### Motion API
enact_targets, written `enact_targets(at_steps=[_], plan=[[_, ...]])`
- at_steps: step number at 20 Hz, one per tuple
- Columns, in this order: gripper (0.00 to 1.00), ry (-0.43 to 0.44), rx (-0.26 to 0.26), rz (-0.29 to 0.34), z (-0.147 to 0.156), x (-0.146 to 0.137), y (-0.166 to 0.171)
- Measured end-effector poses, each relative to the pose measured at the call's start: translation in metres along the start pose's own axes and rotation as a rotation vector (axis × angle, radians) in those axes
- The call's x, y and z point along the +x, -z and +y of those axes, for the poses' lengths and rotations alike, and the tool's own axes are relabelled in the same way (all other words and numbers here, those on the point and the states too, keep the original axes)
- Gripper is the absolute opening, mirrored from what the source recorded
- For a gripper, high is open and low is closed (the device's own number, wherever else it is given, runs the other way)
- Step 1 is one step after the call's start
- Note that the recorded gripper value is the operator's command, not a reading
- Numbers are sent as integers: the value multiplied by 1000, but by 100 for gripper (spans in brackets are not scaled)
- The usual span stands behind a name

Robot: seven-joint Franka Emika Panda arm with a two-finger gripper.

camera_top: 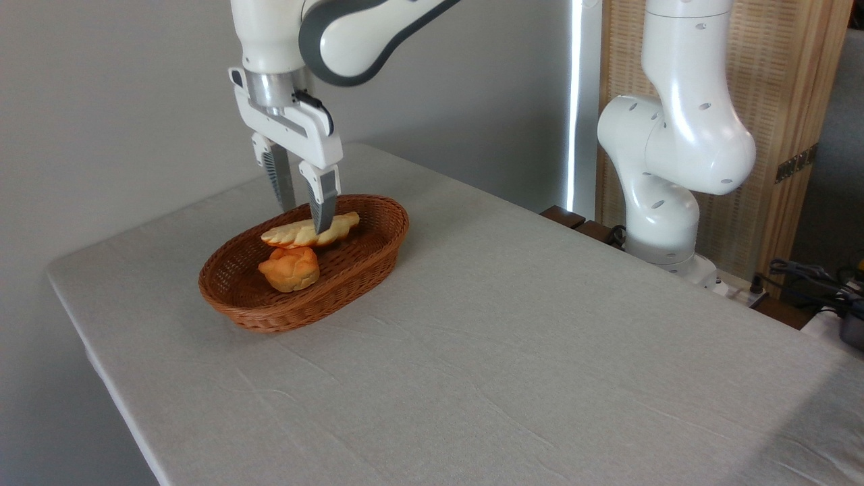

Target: Put bread into the basket

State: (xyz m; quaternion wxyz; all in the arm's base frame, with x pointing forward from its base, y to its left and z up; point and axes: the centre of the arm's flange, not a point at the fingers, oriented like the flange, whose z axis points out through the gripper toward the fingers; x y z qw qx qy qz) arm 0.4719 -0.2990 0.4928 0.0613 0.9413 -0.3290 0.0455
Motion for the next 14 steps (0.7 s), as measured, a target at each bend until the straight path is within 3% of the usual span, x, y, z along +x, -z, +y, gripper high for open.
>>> enact_targets(at_steps=[4, 6, 10, 14], plan=[[100, 83, 45, 81, -53, -14, 49], [100, 82, 60, 92, -90, -30, 66], [100, -27, 54, 51, -168, -72, 82], [100, -183, 12, -1, -205, -111, 96]])
